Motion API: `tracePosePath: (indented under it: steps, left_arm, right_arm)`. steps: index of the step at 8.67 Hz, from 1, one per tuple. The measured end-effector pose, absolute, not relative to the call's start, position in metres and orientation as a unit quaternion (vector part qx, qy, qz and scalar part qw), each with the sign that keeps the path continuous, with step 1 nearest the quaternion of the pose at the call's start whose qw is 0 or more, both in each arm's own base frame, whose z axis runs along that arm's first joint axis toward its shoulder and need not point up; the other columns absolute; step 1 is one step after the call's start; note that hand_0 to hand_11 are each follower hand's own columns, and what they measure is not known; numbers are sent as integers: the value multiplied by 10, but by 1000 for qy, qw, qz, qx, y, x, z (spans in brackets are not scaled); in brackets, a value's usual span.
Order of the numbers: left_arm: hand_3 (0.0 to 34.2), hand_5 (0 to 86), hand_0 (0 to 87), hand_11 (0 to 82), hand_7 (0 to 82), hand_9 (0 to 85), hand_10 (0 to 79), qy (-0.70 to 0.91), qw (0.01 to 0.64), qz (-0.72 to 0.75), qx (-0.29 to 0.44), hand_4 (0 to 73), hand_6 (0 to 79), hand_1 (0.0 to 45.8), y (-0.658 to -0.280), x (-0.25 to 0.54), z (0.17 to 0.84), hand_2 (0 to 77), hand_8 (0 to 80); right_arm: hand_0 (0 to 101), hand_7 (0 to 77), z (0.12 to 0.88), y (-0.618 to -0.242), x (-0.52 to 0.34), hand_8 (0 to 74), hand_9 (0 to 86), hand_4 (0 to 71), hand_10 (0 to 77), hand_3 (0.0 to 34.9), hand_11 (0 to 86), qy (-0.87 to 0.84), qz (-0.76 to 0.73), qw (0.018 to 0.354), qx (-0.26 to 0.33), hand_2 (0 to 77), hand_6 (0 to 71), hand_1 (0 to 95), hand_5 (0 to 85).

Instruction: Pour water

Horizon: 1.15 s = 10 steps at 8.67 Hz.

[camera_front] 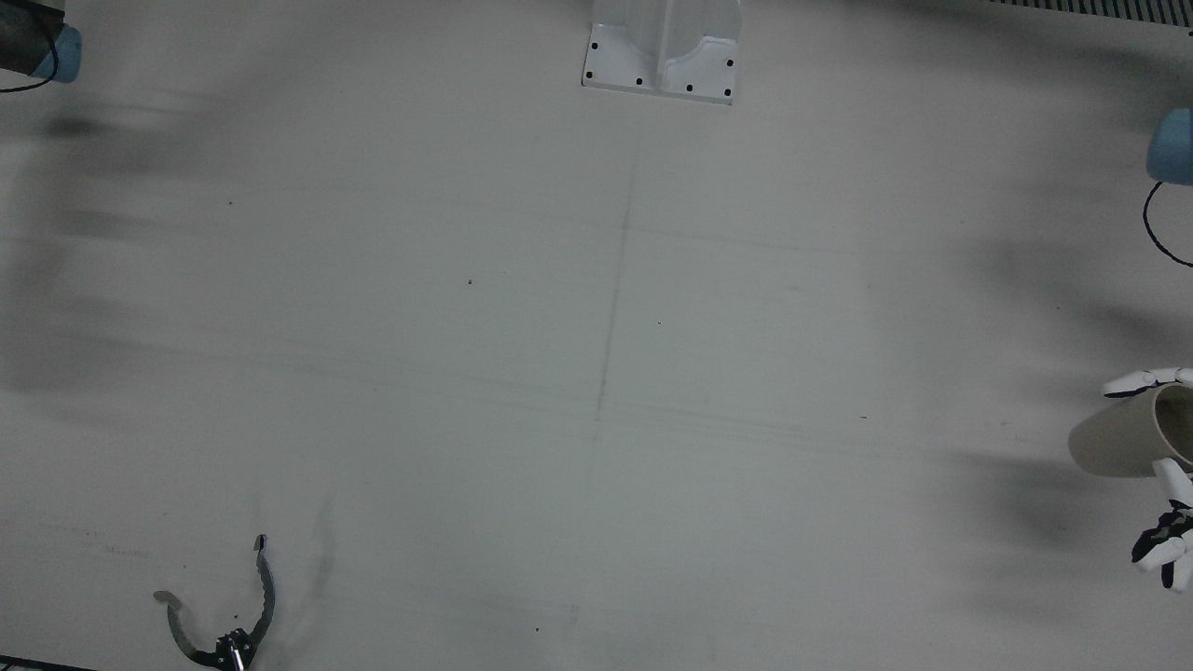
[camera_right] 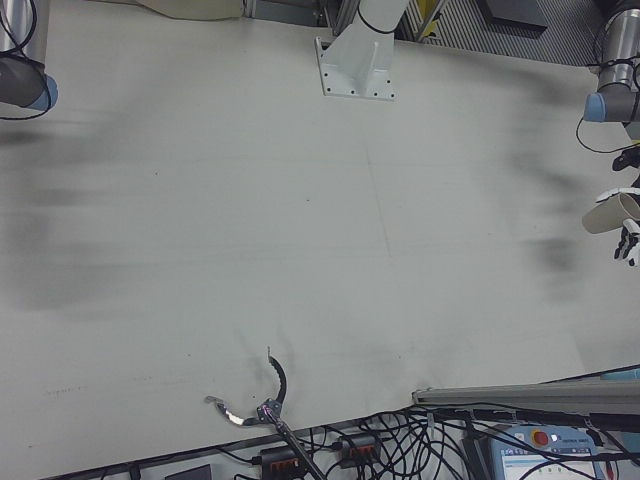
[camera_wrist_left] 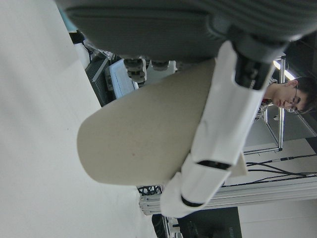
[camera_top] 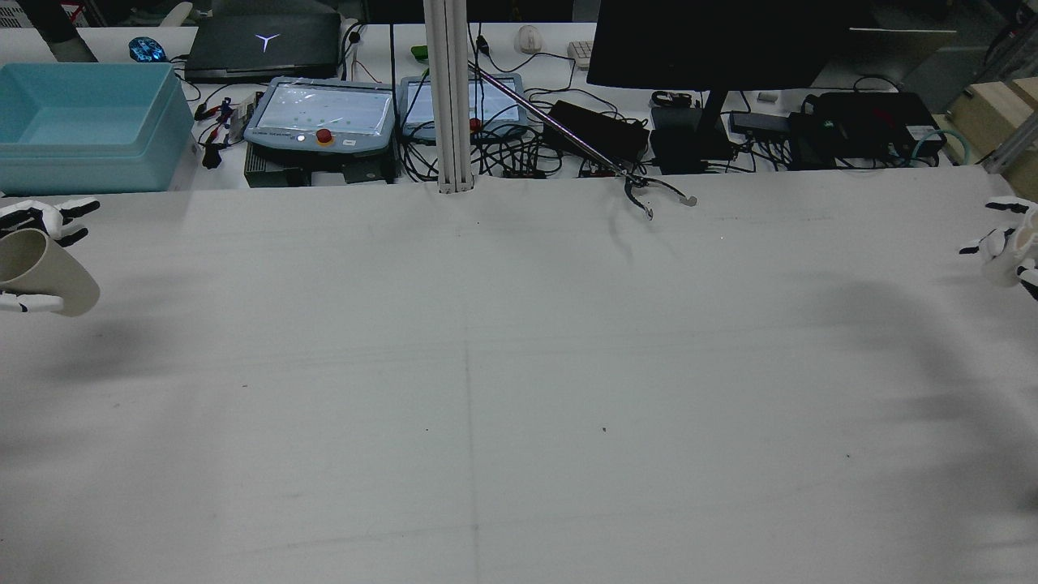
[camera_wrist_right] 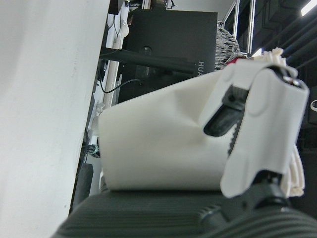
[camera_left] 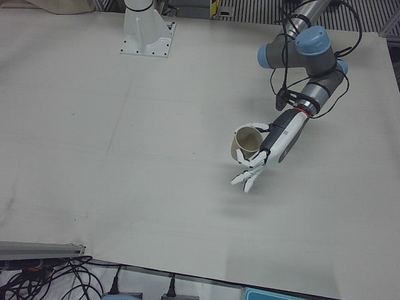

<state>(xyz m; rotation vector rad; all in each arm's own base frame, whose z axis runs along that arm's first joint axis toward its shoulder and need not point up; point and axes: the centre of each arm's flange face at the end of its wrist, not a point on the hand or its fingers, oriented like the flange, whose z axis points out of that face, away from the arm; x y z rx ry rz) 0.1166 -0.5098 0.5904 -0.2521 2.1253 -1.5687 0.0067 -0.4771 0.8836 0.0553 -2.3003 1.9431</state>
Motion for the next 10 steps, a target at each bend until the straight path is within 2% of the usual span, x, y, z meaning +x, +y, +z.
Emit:
tracePosePath:
  steps: [2,3,4,5,6,7,8,9,10]
  left_arm:
    - [0,622,802,98,93,5,38,776,253,-572,-80,196,125,305,-502,114,617,235,16]
    - [0,622,803,98,87,5,38,776,257,-571,-75,196,125,305,-499,113,631,235,16]
    - [0,622,803,98,87,5,38,775,261,-571,-71,196,114,305,-497,113,648,235,16]
    - [0,622,803,98,87,5,38,774,264,-572,-68,196,114,305,-495,112,663,235,16]
    - [0,622,805,98,87,11,16,773,269,-572,-63,196,114,305,-494,112,679,235,27]
    - [0,622,803,98,87,11,33,771,274,-572,-56,196,114,305,-492,111,697,235,27]
    - [0,622,803,98,87,11,33,770,278,-572,-50,196,114,305,-490,111,716,235,27]
    - [0,622,804,71,71,11,22,769,283,-572,-44,191,114,305,-488,110,731,235,27]
    - [0,622,802,55,71,11,16,768,287,-571,-39,191,114,305,-486,109,743,235,27]
  right_arm:
    - [595,496,908,-489,-7,513,567,136,229,121,371,-757,650,72,12,774,660,87,267]
    - [595,496,908,-492,-8,513,567,136,229,121,371,-758,648,72,11,774,660,87,267]
    - [592,513,904,-493,-7,475,556,0,82,116,273,-762,643,70,10,774,464,87,76]
    - [592,513,896,-494,-6,475,556,0,82,116,273,-768,637,67,9,774,464,87,76]
    - [540,464,885,-494,-2,420,507,0,0,153,11,-776,627,62,10,11,393,387,65]
    - [538,365,872,-491,7,311,409,0,0,194,11,-784,618,56,14,5,273,185,65]
    - [537,245,861,-483,17,11,153,0,0,269,5,-791,609,49,19,5,131,175,49]
    - [533,109,851,-473,27,11,153,0,0,300,5,-797,603,44,23,5,5,218,49]
    - [533,22,844,-463,34,0,11,0,0,300,5,-800,598,39,26,5,5,218,49]
